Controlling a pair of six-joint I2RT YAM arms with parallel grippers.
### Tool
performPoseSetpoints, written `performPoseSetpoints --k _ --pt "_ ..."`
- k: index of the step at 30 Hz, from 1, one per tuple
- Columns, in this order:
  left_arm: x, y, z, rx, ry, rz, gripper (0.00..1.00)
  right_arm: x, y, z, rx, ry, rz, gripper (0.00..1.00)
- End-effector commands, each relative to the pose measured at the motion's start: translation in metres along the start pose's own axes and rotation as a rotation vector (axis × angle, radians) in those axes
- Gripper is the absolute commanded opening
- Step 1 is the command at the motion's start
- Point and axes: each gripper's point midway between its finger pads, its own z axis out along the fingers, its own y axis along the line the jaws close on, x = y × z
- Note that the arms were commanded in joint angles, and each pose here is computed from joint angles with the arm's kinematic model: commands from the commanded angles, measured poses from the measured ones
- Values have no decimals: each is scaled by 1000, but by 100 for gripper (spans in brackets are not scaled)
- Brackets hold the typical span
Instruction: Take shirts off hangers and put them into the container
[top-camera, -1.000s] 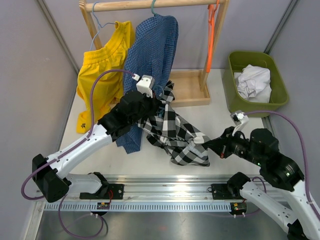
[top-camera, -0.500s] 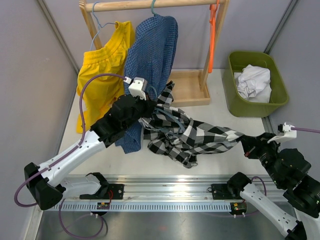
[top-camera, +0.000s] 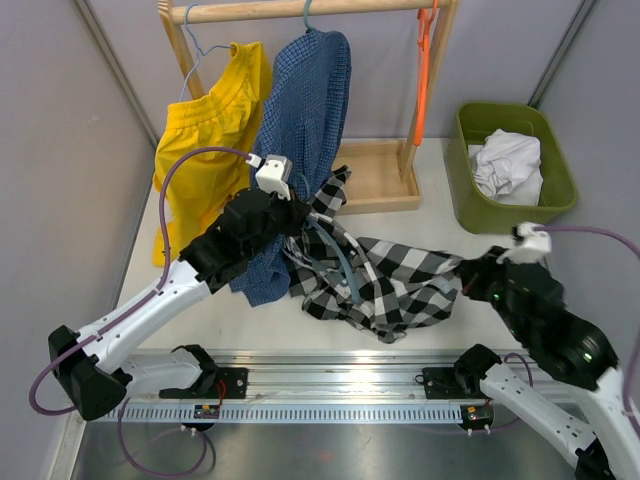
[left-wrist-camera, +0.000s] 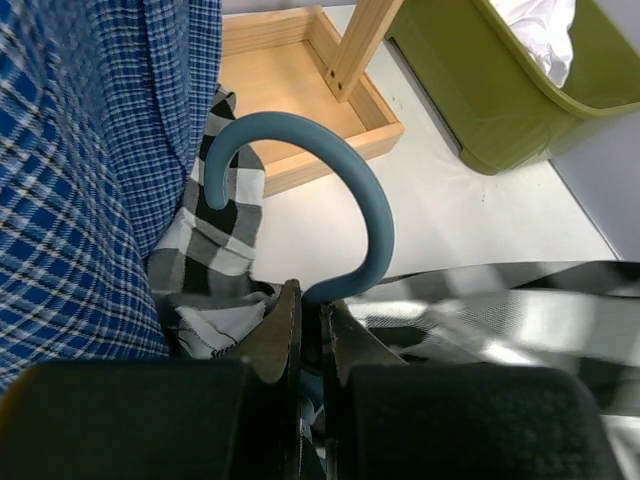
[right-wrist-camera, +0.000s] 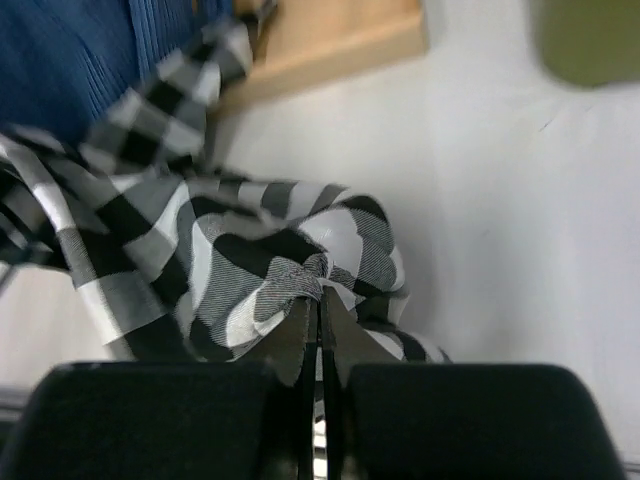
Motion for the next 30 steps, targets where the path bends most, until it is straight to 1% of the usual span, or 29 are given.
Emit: performPoseSetpoints --k 1,2,3,4,5,6,9,10,11,13,15,16,17,18,19,21,22,24,25,26,28,29,30 --pt "-17 -20 -12 114 -40 -49 0 49 43 44 -140 187 -43 0" --pt "-17 -30 -15 162 -35 -89 0 50 53 53 -174 183 -34 0" --pt "-20 -47 -21 252 -35 -111 0 63 56 59 -187 219 -44 0" --pt "-23 -55 -26 295 -37 -134 0 70 58 69 -179 244 -51 0" --pt "-27 -64 -35 345 -44 -181 0 68 65 75 -196 231 -48 0" --pt "-34 -78 -44 425 -58 -201 0 75 68 81 -209 251 -54 0" --pt "-52 -99 -68 557 -90 -290 0 91 79 99 -239 298 -75 0" --pt "-54 -103 -73 587 -95 -313 0 103 81 109 -230 339 -83 0" --pt "-58 -107 -79 616 -95 -365 0 106 86 114 -245 344 -84 0" --pt "-70 -113 -93 668 -123 -413 0 127 92 124 -253 408 -108 0" --pt "-81 -116 -106 711 -158 -436 0 136 100 130 -266 421 -122 0" --pt "-86 -116 -111 720 -169 -450 0 146 101 134 -259 449 -137 0" --pt "-86 -115 -113 720 -164 -453 0 154 108 133 -277 465 -154 0" --pt "-89 -112 -115 711 -167 -454 0 159 110 134 -279 478 -166 0" --pt "-94 -106 -116 690 -176 -457 0 173 110 136 -268 523 -188 0" --pt "-90 -94 -113 633 -162 -462 0 183 111 138 -258 566 -216 0" --pt "-94 -84 -115 600 -192 -440 0 195 108 141 -238 606 -236 0" --pt "-86 -56 -107 430 -194 -409 0 209 109 137 -232 652 -267 0" --pt "-84 -43 -106 359 -211 -341 0 217 108 138 -224 675 -283 0" --pt "-79 -19 -102 220 -207 -319 0 220 110 136 -223 685 -293 0" --pt "-71 8 -100 81 -203 -247 0 221 116 130 -236 685 -314 0" --pt "-61 27 -100 -21 -182 -223 0 220 117 126 -239 690 -321 18" --pt "-54 36 -99 -64 -162 -204 0 211 125 120 -272 669 -323 34"
